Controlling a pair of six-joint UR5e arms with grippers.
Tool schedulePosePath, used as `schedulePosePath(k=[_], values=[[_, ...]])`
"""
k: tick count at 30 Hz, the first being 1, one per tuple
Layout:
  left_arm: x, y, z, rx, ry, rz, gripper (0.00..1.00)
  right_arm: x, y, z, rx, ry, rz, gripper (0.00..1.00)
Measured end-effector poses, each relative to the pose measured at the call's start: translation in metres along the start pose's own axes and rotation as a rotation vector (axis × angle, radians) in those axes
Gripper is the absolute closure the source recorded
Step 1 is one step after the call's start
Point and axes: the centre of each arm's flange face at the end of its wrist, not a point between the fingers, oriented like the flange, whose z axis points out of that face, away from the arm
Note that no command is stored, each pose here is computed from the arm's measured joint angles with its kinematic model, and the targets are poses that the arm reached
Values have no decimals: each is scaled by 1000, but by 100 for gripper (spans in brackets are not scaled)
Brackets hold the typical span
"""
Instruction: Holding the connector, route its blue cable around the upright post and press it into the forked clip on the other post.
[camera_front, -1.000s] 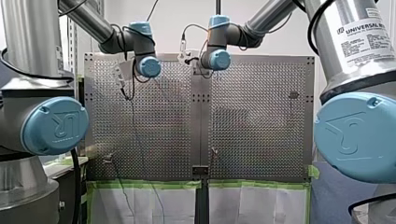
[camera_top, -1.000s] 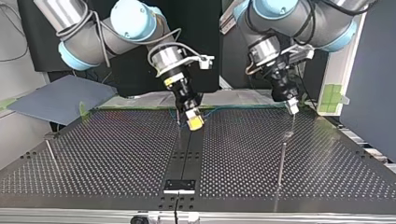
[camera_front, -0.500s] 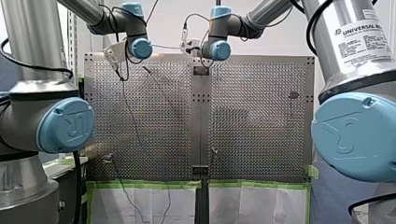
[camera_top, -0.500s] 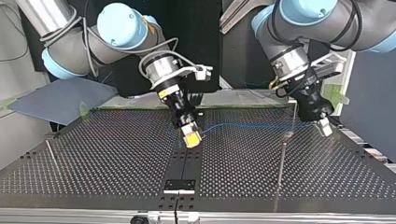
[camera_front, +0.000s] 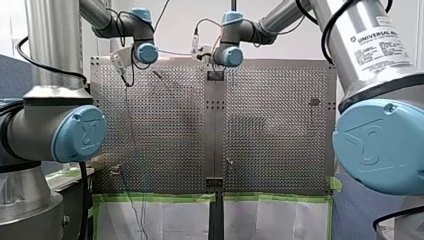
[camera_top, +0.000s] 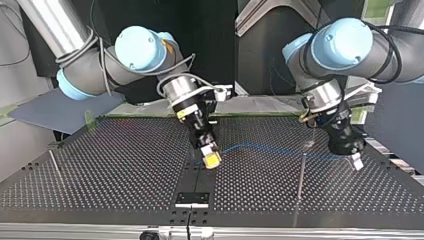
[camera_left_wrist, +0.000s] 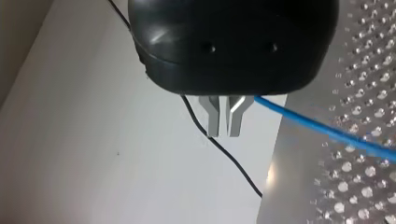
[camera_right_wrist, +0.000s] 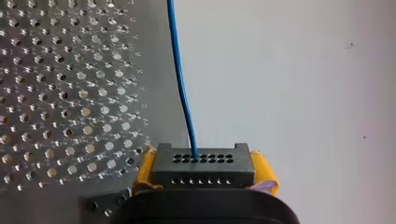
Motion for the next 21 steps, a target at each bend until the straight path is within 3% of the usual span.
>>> schedulePosePath(k=[11,21], values=[[18,9,66,20,-3,-20,83,-16,7,20,4,-8,-1,100],[36,2,100,76,13,-53,83,-19,12,25,1,3,-5,100]])
